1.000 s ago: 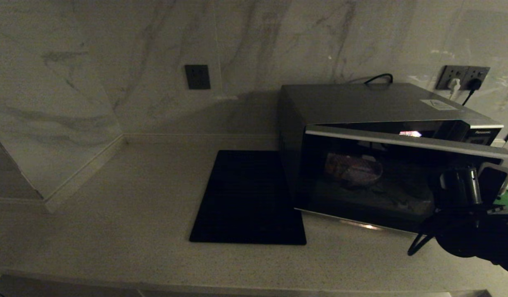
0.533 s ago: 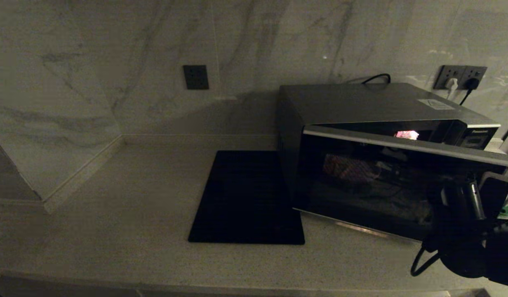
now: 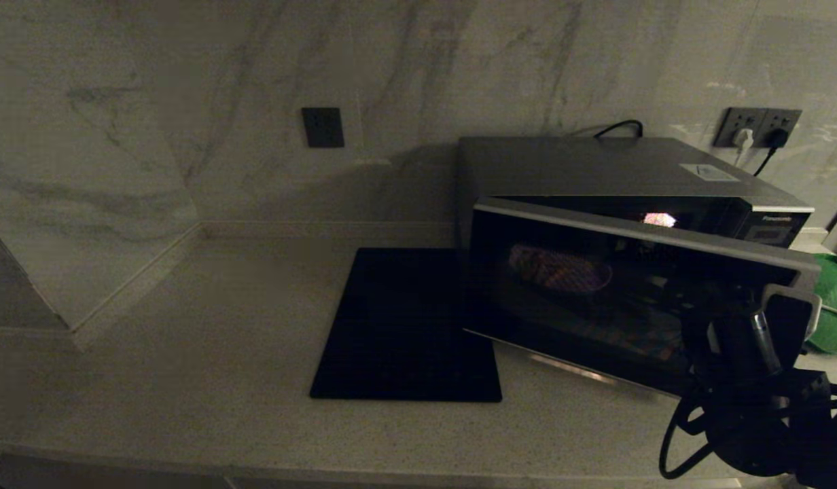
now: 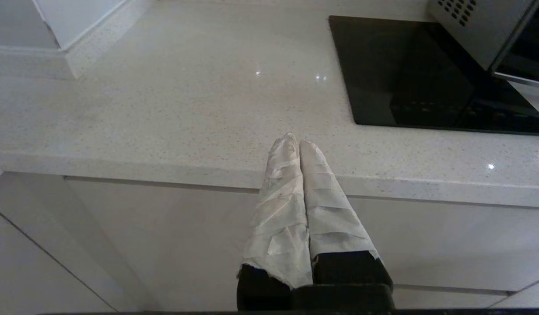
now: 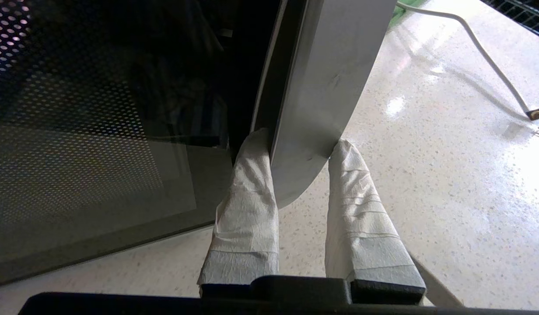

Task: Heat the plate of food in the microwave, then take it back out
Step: Open the microwave oven

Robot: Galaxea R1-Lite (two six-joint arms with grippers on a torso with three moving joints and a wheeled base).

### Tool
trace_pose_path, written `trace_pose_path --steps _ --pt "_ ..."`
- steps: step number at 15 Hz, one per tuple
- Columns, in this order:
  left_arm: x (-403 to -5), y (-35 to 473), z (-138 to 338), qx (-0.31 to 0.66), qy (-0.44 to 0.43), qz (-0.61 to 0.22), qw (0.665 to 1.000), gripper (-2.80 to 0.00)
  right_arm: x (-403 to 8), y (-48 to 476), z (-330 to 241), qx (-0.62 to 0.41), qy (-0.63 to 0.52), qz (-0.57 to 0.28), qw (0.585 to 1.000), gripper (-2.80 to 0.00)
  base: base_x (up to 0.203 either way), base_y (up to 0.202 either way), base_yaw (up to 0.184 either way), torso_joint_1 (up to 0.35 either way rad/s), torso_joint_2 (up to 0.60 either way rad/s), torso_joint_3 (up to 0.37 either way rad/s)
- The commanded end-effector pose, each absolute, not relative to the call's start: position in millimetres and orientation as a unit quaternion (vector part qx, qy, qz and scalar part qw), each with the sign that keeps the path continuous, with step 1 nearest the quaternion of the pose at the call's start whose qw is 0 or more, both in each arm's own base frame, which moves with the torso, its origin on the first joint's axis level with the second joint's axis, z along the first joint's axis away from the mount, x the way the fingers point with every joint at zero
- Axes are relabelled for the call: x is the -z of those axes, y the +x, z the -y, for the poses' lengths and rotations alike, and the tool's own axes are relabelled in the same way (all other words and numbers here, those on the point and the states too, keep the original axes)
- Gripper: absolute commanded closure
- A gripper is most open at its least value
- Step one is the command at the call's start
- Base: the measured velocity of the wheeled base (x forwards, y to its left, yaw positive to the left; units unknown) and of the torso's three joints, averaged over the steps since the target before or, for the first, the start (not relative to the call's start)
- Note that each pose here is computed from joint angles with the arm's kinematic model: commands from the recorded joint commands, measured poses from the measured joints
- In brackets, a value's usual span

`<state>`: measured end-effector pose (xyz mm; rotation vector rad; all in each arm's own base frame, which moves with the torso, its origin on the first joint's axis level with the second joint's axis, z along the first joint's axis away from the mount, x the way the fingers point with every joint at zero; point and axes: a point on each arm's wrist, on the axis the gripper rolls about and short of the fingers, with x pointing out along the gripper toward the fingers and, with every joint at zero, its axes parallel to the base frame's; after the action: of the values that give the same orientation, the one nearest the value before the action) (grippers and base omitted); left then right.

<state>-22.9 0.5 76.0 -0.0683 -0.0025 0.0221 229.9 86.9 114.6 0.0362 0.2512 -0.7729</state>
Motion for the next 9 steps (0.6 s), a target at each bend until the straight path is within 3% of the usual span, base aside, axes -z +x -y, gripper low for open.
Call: trace_pose_path --steps 1,9 --pt "-75.9 -22.9 -0.5 -0.011 -0.035 0.001 0.999 0.00 -113.7 228.1 -86.3 0.378 0.018 -0.121 0.918 0.00 0.000 0.000 0.000 0.000 0.00 0.000" --pt "-75.9 -22.9 -0.5 -0.011 -0.035 0.001 0.999 0.00 -115.5 226.2 -84.6 0.379 0.024 -0.117 0.918 0.00 0.000 0.000 0.000 0.000 0.00 0.000"
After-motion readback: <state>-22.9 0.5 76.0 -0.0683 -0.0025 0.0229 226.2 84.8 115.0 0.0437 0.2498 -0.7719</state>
